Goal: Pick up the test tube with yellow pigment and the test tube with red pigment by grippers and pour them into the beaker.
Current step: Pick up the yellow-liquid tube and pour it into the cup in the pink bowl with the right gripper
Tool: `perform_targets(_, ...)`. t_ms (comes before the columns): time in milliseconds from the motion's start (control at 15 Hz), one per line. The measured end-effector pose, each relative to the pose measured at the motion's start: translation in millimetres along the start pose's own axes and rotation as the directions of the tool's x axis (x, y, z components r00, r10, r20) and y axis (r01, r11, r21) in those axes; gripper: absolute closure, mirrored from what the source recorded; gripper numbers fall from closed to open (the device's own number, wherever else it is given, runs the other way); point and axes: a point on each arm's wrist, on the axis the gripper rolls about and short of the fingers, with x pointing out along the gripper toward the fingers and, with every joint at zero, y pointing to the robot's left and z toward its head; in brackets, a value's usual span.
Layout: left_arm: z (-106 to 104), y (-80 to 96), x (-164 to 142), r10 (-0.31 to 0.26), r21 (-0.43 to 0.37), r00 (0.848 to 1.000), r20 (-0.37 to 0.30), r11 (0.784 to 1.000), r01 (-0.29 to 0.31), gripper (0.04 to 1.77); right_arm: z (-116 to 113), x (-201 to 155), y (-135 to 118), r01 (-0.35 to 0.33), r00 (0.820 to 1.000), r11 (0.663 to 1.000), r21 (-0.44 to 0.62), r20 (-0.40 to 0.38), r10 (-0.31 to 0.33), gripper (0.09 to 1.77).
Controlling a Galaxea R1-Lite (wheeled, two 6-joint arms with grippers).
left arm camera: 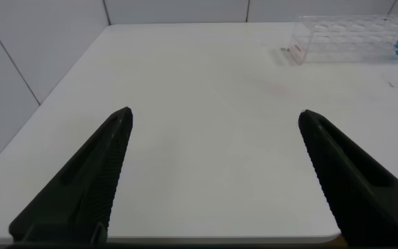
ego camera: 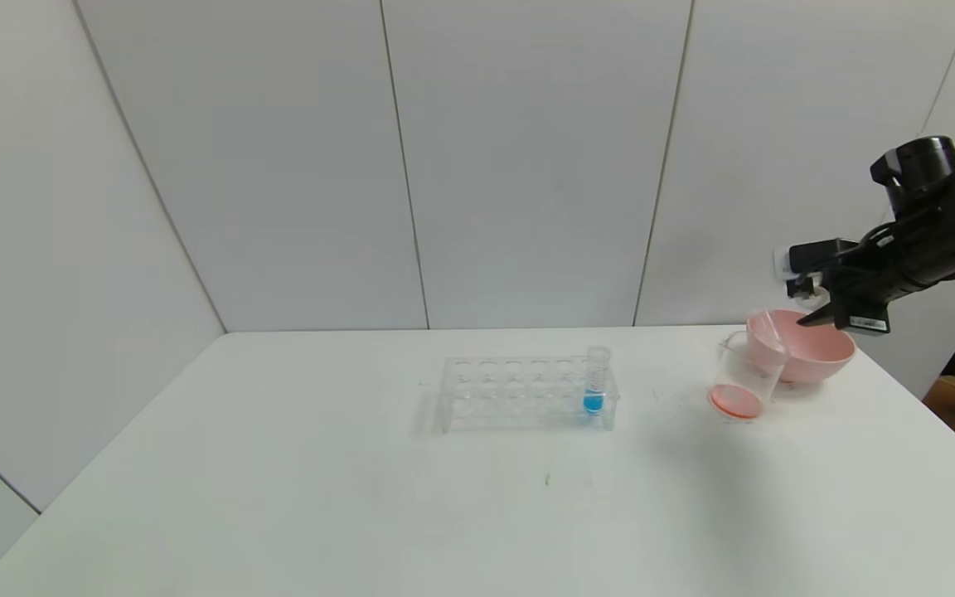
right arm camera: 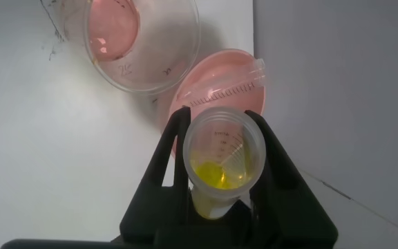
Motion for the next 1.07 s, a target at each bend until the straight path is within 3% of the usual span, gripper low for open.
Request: perform_targets(1067, 0, 0.0, 0, 0.000, 0.000, 1.000, 0.000, 1.000, 0.000, 0.09, 14, 3, 3, 0.003, 0.992, 0.997, -0.073, -0.128, -0.012, 1.30)
